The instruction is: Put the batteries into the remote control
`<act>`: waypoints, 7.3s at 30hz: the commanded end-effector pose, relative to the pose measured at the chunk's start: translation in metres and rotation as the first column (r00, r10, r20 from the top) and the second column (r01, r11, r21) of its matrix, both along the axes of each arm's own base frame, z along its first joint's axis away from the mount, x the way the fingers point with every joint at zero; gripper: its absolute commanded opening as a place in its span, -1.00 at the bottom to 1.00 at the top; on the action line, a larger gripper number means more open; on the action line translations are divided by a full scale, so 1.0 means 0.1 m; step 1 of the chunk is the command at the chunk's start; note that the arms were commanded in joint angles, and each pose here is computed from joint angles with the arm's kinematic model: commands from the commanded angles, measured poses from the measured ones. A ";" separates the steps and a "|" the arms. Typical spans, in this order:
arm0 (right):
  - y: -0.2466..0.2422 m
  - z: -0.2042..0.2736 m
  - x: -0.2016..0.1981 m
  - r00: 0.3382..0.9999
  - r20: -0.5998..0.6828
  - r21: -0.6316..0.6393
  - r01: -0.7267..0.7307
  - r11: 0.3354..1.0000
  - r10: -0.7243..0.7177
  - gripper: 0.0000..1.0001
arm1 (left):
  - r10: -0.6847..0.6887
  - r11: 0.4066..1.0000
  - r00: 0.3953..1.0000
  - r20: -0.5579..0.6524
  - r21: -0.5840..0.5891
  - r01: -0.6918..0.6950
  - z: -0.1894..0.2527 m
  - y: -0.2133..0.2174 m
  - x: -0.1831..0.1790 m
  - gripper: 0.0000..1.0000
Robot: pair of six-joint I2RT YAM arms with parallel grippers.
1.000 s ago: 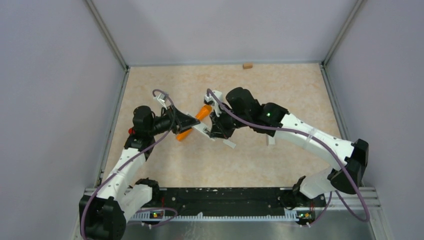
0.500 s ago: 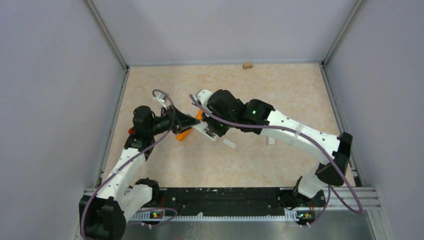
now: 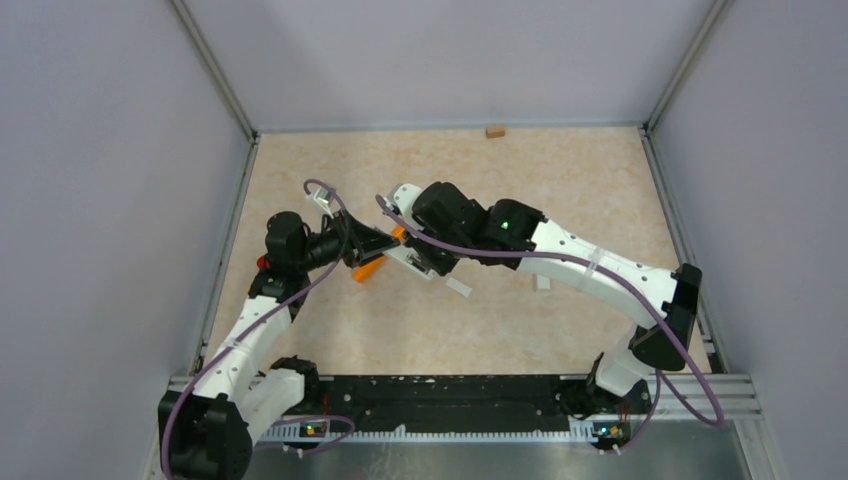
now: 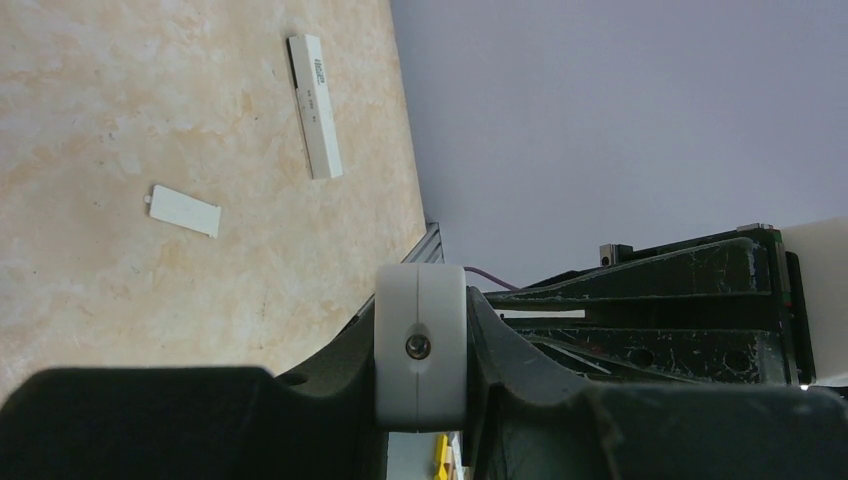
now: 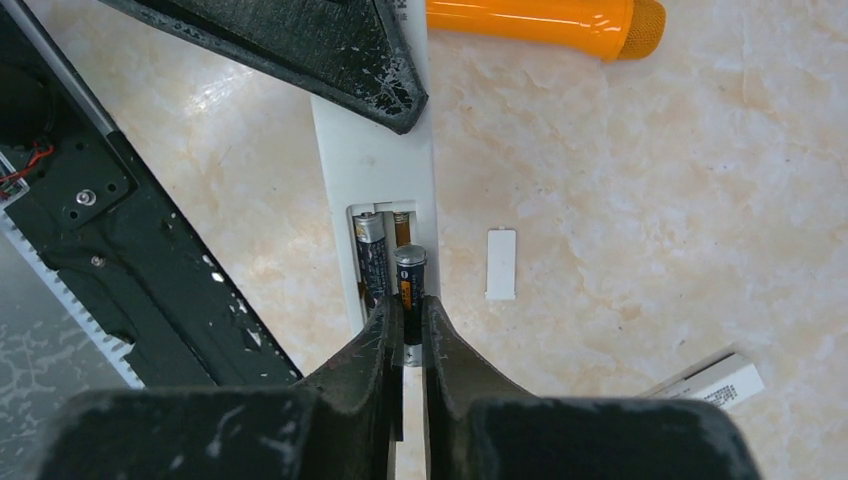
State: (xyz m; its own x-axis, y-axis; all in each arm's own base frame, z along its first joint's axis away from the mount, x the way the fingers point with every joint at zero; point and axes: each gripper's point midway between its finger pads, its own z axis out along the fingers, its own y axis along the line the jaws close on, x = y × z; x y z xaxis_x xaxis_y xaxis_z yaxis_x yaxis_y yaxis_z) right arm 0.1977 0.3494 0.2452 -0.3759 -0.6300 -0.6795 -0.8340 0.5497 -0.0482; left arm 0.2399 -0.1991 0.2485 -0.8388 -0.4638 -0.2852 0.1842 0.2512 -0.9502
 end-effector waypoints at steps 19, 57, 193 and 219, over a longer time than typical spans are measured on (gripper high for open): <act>0.12 0.05 -0.04 1.000 0.013 0.055 -0.028 0.998 0.027 -0.35 | 0.002 0.999 0.999 0.037 -0.034 -0.001 0.18 0.02 -0.02 -1.00; -0.31 1.46 0.08 0.890 -0.377 0.898 0.420 0.135 -0.258 0.46 | -0.098 0.906 0.995 0.019 -0.412 0.097 1.39 -0.01 -0.05 -1.00; -0.11 1.34 0.16 0.864 -0.483 0.864 0.497 0.085 -0.142 -0.22 | -0.090 0.922 0.992 0.093 -0.368 0.118 1.38 -0.01 -0.20 -1.00; -0.21 1.43 0.01 0.888 -0.458 0.889 0.458 -0.005 -0.038 0.17 | -0.052 0.927 0.996 0.079 -0.368 0.077 1.40 0.01 -0.12 -1.00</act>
State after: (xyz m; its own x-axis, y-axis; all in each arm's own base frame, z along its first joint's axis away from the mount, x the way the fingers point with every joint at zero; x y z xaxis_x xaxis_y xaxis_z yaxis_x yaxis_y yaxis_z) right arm 0.2010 0.3365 0.3613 -0.6116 0.6561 -0.4421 -0.4536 0.1671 0.8754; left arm 0.2357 -0.1998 0.3591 -0.8686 -0.4882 -0.0850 0.1547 -0.1040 -0.9825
